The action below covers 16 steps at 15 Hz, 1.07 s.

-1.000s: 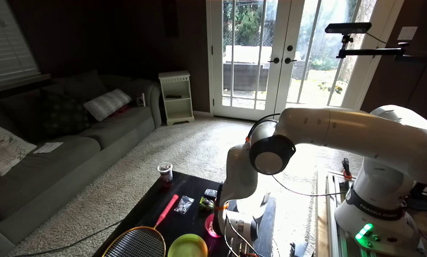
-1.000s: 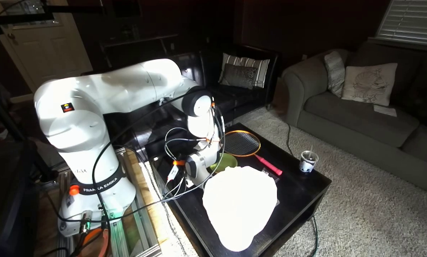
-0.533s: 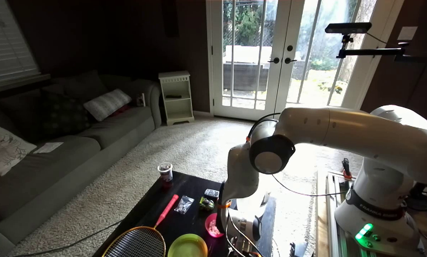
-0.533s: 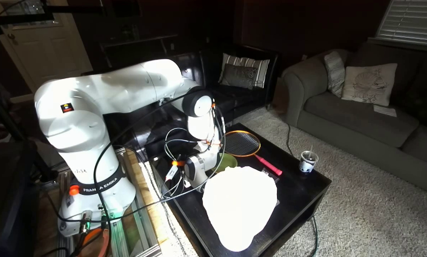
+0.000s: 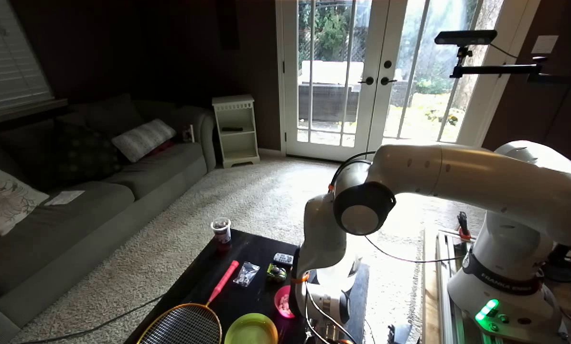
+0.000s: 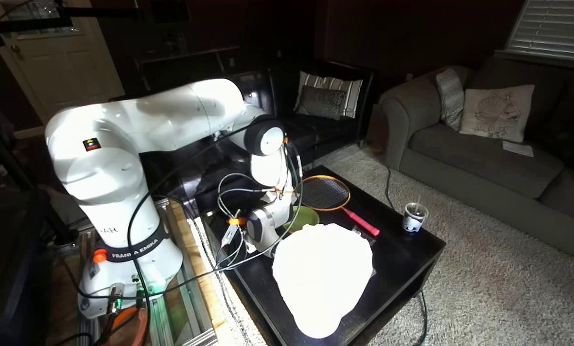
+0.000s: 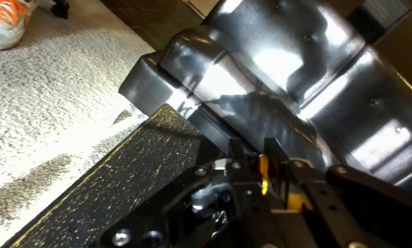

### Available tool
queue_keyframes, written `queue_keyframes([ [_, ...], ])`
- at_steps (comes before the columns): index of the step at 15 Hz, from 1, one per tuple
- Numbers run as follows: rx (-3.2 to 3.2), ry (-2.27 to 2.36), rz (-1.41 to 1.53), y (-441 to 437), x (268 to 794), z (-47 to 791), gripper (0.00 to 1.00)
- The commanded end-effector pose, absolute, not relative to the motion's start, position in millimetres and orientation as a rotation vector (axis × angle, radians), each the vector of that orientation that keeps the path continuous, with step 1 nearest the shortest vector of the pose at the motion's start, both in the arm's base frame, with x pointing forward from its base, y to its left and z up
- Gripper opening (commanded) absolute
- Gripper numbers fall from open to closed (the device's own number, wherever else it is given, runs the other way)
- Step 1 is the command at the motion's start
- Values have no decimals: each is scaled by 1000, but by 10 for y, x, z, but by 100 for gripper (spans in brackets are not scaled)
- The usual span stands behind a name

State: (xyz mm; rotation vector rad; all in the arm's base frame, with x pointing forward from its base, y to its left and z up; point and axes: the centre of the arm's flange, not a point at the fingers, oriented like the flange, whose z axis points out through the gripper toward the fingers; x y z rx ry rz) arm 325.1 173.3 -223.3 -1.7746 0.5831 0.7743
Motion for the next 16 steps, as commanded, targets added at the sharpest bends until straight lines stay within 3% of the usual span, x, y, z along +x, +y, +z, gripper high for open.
queue_keyframes([
  [1,-1890,469,808,1861,3260,-2859,5],
  [16,-2048,419,703,1919,3285,-3015,5],
])
